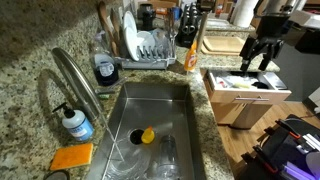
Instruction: Close the tap
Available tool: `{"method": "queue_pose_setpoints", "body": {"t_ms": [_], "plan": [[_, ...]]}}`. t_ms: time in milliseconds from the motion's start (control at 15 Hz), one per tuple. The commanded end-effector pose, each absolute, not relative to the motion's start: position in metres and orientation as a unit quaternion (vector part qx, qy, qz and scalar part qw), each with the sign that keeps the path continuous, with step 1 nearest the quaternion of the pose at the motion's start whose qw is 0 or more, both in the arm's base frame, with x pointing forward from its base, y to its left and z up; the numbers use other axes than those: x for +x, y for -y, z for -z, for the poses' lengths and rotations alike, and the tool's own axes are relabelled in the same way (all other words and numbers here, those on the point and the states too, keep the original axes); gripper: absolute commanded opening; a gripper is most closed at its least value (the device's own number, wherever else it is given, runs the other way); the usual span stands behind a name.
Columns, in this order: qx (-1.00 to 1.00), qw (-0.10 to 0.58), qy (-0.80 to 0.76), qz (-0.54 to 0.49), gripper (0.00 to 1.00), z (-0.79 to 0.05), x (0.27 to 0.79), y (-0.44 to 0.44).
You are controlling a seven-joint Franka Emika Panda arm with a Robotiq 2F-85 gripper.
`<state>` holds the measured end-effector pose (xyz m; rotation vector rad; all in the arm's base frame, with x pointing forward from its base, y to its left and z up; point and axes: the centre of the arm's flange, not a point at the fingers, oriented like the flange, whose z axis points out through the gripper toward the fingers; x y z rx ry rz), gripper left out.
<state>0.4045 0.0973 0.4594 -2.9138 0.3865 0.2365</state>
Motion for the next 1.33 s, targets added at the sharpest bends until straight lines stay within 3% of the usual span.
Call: {"method": "queue_pose_setpoints", "body": {"t_ms": [0, 133, 333, 733, 1000, 1067, 1133, 1267], "plan": [[-0.984, 0.096, -0.130, -0.080, 1.00, -0.459, 0.405, -0.097], [-0.984, 0.096, -0.130, -0.080, 1.00, -0.459, 0.405, -0.097], [-0.989, 0.090, -0.060, -0.098, 1.00, -0.417, 0.461, -0.123], [-0.990, 0.000, 0.080, -0.118, 1.00, -0.350, 0.500, -0.238], [-0.981, -0.080, 0.169, -0.060, 1.00, -0.317, 0.531, -0.307], [-0.978, -0.087, 0.184, -0.045, 1.00, -0.315, 0.537, -0.311], [-0.981, -0.074, 0.164, -0.066, 1.00, -0.321, 0.504, -0.297], [-0.979, -0.084, 0.179, -0.056, 1.00, -0.312, 0.517, -0.308]]}}
